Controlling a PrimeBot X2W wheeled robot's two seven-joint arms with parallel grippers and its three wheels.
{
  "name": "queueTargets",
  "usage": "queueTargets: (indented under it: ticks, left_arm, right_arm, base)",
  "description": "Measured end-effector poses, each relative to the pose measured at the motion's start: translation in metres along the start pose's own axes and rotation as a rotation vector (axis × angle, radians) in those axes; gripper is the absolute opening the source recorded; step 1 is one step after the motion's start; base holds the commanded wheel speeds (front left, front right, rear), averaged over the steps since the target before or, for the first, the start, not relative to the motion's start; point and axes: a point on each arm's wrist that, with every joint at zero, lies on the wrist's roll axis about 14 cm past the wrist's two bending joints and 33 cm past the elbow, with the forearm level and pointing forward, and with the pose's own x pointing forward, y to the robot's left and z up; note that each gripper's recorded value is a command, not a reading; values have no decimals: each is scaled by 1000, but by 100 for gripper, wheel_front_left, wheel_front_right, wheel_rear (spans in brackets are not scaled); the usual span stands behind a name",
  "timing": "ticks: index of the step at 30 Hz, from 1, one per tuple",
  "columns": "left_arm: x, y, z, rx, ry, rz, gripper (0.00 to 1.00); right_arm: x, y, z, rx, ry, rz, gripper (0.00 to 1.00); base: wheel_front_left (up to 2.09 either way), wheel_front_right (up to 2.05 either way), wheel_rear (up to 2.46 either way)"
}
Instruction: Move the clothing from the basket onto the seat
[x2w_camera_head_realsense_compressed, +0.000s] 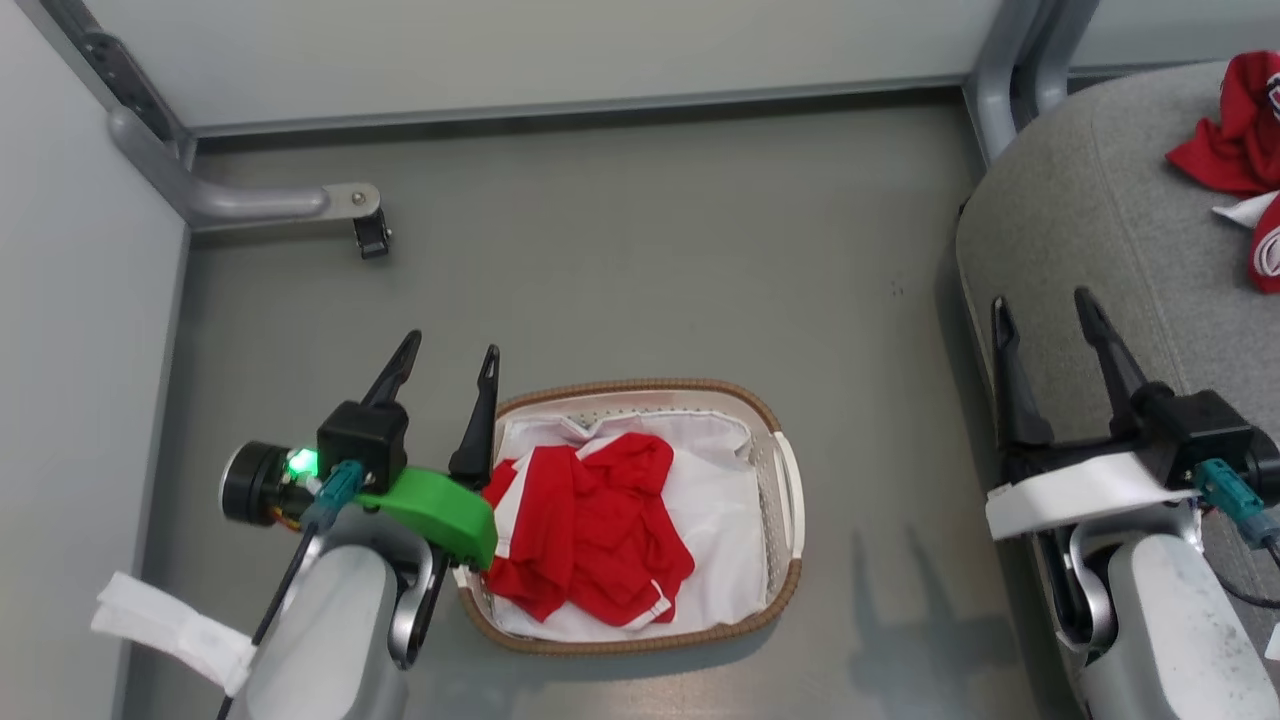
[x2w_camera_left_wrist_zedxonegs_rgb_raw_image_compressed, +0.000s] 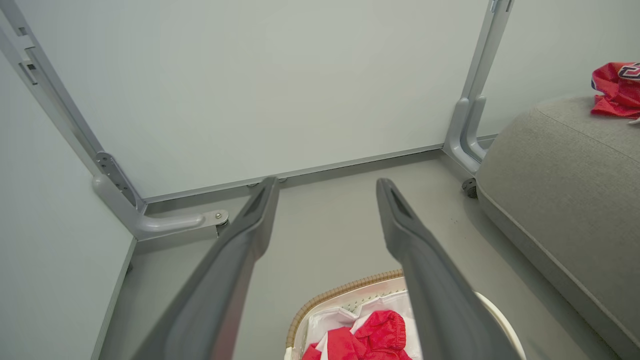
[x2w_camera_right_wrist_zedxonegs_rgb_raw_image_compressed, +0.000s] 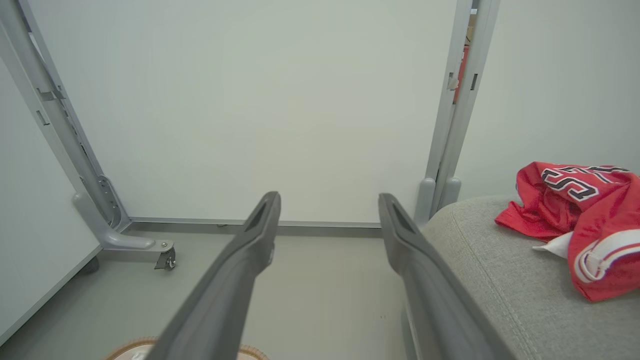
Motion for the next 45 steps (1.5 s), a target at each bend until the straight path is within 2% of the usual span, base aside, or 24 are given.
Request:
queueTargets:
  ticks: [6, 10, 18, 26, 34, 43, 44, 45]
  left_arm:
    - [45, -15, -54, 69, 182, -120, 100]
    - [58, -27, -111, 86, 347, -194, 100]
    - [56, -38, -227, 129, 668, -315, 100]
    - [41, -65, -311, 153, 856, -469, 100]
    - [37, -68, -364, 173, 989, -521, 100]
    - [37, -78, -394, 222, 1071, -543, 100]
    - [38, -79, -395, 225, 1073, -542, 88]
    - [38, -80, -396, 226, 1076, -541, 40]
  right_arm:
    - [34, -15, -4, -17, -35, -26, 100]
    - [53, -23, -17, -7, -37, -36, 100]
    - [79, -44, -50, 11, -30, -67, 100]
    - [79, -71, -97, -5, 49, -115, 100]
    - [72, -86, -126, -24, 118, -136, 100]
    - [59, -98, -140, -44, 171, -161, 100]
    - [59, -99, -140, -45, 173, -163, 100]
    - [58, -101, -140, -47, 176, -166, 100]
  base:
    - [0, 0, 0]
    - [0, 0, 0]
    - [0, 0, 0]
    - [0, 0, 0]
    - [0, 0, 0]
    - [0, 0, 0]
    - [0, 0, 0]
    - [0, 0, 0]
